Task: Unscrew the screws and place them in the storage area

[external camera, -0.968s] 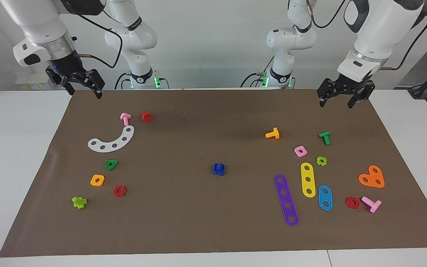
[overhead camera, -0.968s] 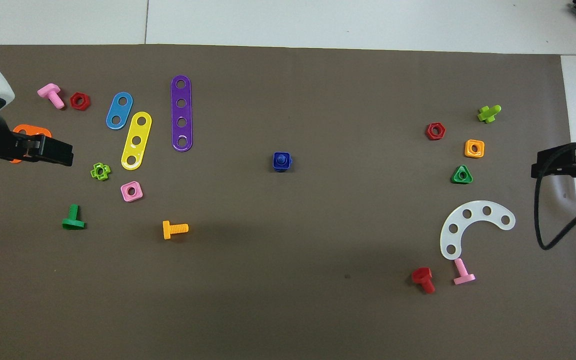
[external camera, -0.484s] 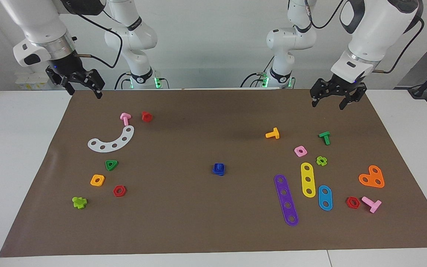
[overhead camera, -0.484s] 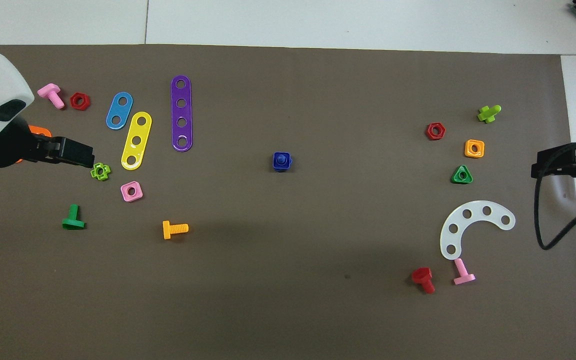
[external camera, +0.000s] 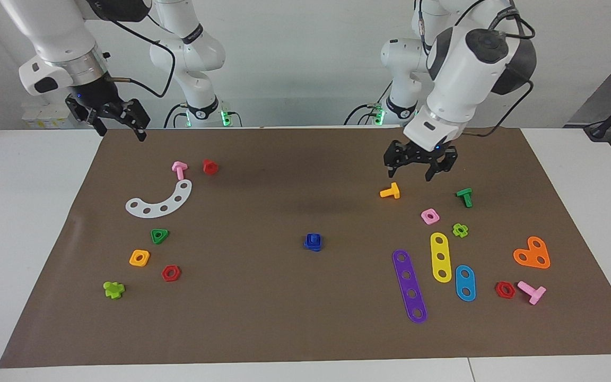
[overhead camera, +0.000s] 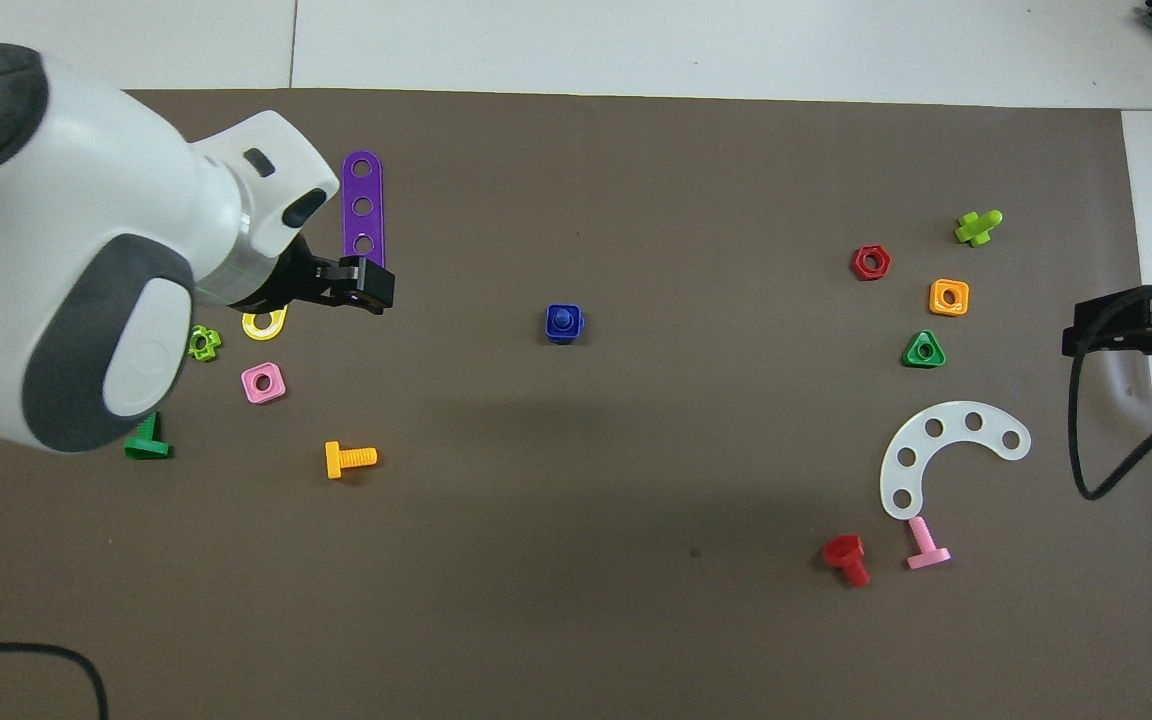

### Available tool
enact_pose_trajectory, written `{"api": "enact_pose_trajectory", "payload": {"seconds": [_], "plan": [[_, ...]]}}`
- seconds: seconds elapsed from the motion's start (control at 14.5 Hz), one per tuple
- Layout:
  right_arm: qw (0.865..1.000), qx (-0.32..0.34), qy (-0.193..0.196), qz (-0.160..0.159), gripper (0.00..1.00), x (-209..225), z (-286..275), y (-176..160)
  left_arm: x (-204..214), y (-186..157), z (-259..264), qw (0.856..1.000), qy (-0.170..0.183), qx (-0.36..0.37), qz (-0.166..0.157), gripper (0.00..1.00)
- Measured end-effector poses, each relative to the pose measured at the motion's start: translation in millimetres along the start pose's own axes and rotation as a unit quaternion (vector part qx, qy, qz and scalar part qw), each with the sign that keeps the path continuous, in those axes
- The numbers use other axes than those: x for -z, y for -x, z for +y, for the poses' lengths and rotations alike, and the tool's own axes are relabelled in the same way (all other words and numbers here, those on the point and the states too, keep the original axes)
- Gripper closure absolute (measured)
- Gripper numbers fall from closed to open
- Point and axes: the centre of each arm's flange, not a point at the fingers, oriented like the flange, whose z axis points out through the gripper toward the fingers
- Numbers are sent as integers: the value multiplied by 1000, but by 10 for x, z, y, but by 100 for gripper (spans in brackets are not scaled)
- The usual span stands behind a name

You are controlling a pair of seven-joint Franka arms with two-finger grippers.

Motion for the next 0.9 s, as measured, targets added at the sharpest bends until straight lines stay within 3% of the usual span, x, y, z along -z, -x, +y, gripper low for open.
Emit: {"api": "enact_pose_trajectory", "payload": {"seconds": [0.41, 0.9], "plan": [[1000, 0, 0, 0, 0, 0, 0, 0, -494, -122, 748, 999, 21, -14, 32, 6], [1000, 0, 0, 0, 0, 0, 0, 0, -1548, -341, 1449, 998, 11, -60, 26, 8]]}}
